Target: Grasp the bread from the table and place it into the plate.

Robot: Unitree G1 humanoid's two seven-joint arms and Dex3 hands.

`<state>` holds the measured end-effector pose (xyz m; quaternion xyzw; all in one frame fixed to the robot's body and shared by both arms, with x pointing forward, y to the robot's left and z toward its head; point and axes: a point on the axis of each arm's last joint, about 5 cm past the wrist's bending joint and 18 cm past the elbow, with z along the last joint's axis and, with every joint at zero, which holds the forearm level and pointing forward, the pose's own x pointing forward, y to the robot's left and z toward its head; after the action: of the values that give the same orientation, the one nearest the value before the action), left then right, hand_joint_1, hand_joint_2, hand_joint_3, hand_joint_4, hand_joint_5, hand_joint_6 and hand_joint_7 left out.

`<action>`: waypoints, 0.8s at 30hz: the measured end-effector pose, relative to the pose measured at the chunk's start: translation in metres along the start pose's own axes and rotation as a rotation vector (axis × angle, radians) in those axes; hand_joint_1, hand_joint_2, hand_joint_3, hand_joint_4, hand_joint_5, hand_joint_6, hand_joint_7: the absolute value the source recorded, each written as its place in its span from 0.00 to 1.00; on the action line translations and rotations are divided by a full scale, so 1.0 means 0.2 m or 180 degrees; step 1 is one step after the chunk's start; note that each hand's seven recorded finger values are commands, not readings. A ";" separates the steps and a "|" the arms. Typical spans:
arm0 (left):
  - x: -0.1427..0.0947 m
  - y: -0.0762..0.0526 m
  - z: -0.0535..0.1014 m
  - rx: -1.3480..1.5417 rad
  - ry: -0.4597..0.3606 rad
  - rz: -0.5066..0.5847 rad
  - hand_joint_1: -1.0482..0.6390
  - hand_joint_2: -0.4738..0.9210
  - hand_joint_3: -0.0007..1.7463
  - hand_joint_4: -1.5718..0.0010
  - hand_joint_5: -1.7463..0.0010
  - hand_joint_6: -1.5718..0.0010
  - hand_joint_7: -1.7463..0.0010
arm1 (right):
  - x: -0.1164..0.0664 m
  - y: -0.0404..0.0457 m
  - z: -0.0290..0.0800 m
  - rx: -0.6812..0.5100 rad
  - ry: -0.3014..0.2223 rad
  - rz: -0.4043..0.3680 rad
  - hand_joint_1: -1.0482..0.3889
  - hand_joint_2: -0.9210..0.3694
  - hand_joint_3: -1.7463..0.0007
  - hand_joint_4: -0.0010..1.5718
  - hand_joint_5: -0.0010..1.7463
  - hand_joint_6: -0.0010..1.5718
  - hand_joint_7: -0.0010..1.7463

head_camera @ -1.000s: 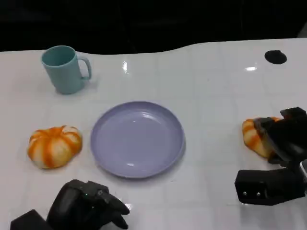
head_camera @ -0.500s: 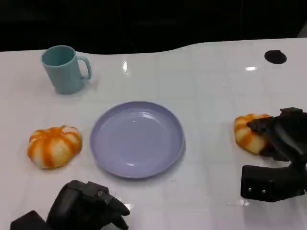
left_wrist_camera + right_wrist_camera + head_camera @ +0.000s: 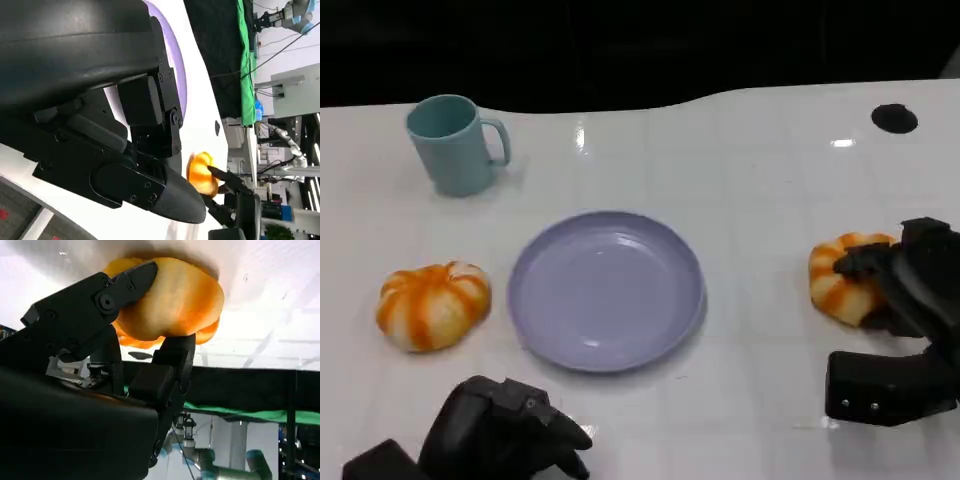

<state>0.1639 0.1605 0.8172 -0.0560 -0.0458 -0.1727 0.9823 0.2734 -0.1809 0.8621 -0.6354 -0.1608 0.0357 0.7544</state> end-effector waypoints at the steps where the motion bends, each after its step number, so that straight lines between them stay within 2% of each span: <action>1: 0.00 0.00 0.00 0.0000 0.0000 0.0000 0.00 0.98 0.00 0.09 0.60 0.00 0.85 | 0.00 0.000 0.00 0.0018 -0.0019 -0.0031 0.72 0.08 0.99 0.59 0.99 0.64 0.68; 5: 0.00 0.00 0.00 -0.0001 0.0000 0.0000 0.00 0.99 0.00 0.09 0.60 0.00 0.85 | 0.02 -0.021 0.03 0.0205 -0.0210 -0.0247 0.74 0.08 0.99 0.61 1.00 0.61 0.76; 9: 0.00 0.00 0.00 -0.0003 -0.0001 0.0000 0.00 0.98 0.00 0.09 0.60 0.00 0.86 | 0.03 -0.057 0.08 0.0334 -0.0443 -0.0463 0.75 0.08 0.97 0.63 1.00 0.61 0.79; 10: 0.00 0.00 0.00 -0.0004 -0.0001 0.0001 0.00 0.98 0.00 0.09 0.60 0.00 0.86 | 0.04 -0.065 0.09 0.0370 -0.0488 -0.0505 0.75 0.18 0.82 0.63 1.00 0.60 0.81; 11: 0.00 0.00 0.00 -0.0004 -0.0001 0.0001 0.00 0.98 0.00 0.09 0.60 0.00 0.86 | 0.04 -0.074 0.10 0.0407 -0.0522 -0.0547 0.75 0.33 0.59 0.64 1.00 0.60 0.81; 12: 0.00 0.00 0.00 -0.0005 0.0001 0.0003 0.00 0.98 0.00 0.10 0.60 0.00 0.86 | 0.04 -0.084 0.11 0.0455 -0.0547 -0.0585 0.76 0.44 0.45 0.64 1.00 0.61 0.79; 14: 0.00 0.00 0.00 -0.0005 0.0000 0.0002 0.00 0.99 0.00 0.10 0.60 0.00 0.86 | 0.04 -0.106 0.14 0.0584 -0.0602 -0.0632 0.79 0.54 0.29 0.66 0.99 0.64 0.76; 19: -0.01 0.00 0.00 -0.0004 0.0007 0.0004 0.00 0.99 0.00 0.09 0.60 0.00 0.86 | 0.03 -0.138 0.23 0.0994 -0.0752 -0.0648 0.79 0.59 0.18 0.66 1.00 0.62 0.81; 24: -0.01 0.00 0.00 -0.0005 0.0011 0.0000 0.00 0.98 0.00 0.09 0.60 0.00 0.85 | 0.05 -0.131 0.34 0.1289 -0.0936 -0.0679 0.77 0.63 0.13 0.69 1.00 0.64 0.80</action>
<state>0.1626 0.1604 0.8165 -0.0564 -0.0439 -0.1729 0.9823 0.2594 -0.1194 0.8991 -0.4391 -0.3242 0.0793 0.8341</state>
